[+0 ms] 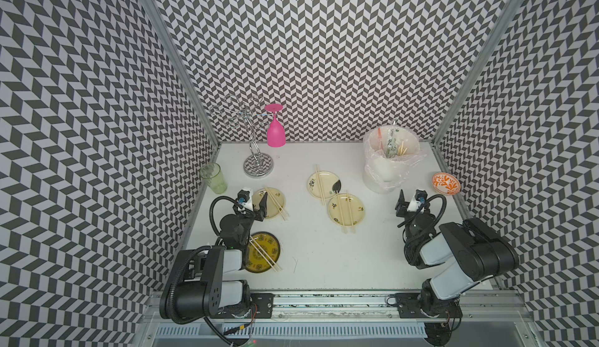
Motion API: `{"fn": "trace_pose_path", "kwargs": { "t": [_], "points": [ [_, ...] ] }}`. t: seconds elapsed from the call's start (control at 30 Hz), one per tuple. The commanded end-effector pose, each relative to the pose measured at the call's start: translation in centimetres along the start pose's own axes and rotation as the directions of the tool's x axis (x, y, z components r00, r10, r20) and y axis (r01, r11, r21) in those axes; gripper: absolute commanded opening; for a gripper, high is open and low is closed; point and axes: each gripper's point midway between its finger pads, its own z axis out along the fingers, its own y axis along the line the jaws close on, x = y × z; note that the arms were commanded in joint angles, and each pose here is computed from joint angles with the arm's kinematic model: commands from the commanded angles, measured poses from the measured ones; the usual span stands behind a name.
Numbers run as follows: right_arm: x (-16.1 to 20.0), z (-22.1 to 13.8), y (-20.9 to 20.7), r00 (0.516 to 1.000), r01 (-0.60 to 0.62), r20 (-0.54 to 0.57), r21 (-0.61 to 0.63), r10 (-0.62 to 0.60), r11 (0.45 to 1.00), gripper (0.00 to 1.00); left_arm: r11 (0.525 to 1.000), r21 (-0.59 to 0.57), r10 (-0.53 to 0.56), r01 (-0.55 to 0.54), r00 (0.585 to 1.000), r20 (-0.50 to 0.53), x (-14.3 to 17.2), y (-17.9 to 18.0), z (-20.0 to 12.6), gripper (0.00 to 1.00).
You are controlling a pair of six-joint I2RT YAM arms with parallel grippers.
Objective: Remove the packaging of disposable chopsticks
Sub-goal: Reset both arms
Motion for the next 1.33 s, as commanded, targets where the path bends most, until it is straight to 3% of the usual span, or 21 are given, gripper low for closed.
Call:
{"fn": "trace_pose_path", "kwargs": {
  "t": [0.0,0.1,0.3,0.33,0.37,1.0,1.3],
  "points": [
    [-2.1,0.1,-0.8,0.996,-0.049,0.078,0.032,0.046,0.998,0.96,1.0,-0.017,0.024,-0.023,0.997,0.069,-1.0,0.5,0.4,0.68],
    [-2.1,0.3,-0.7,0.996,-0.051,0.074,0.031,0.049,0.998,0.99,0.999,-0.031,0.007,-0.006,1.0,0.028,0.3,1.0,1.2,0.7],
    [-2.0,0.3,-0.7,0.996,-0.049,0.07,0.03,0.047,0.998,0.99,0.983,-0.17,-0.072,0.065,0.997,-0.03,1.5,3.8,2.6,0.72],
    [-2.0,0.3,-0.7,0.997,-0.049,0.069,0.031,0.046,0.998,0.99,0.979,-0.192,-0.076,0.069,0.997,-0.026,1.5,4.2,2.6,0.95],
    [-2.0,0.3,-0.8,0.996,-0.05,0.07,0.031,0.048,0.998,0.99,0.98,-0.187,-0.076,0.069,0.997,-0.028,1.6,4.1,2.6,1.0],
    [-2.0,0.3,-0.7,0.996,-0.05,0.07,0.031,0.047,0.998,0.99,0.977,-0.21,-0.048,0.032,0.996,-0.07,2.1,3.9,3.4,0.99],
    [-2.0,0.3,-0.8,0.997,-0.049,0.069,0.032,0.047,0.998,0.99,0.987,-0.152,-0.058,0.049,0.997,-0.053,1.8,3.5,3.2,1.0]
  ]
}}
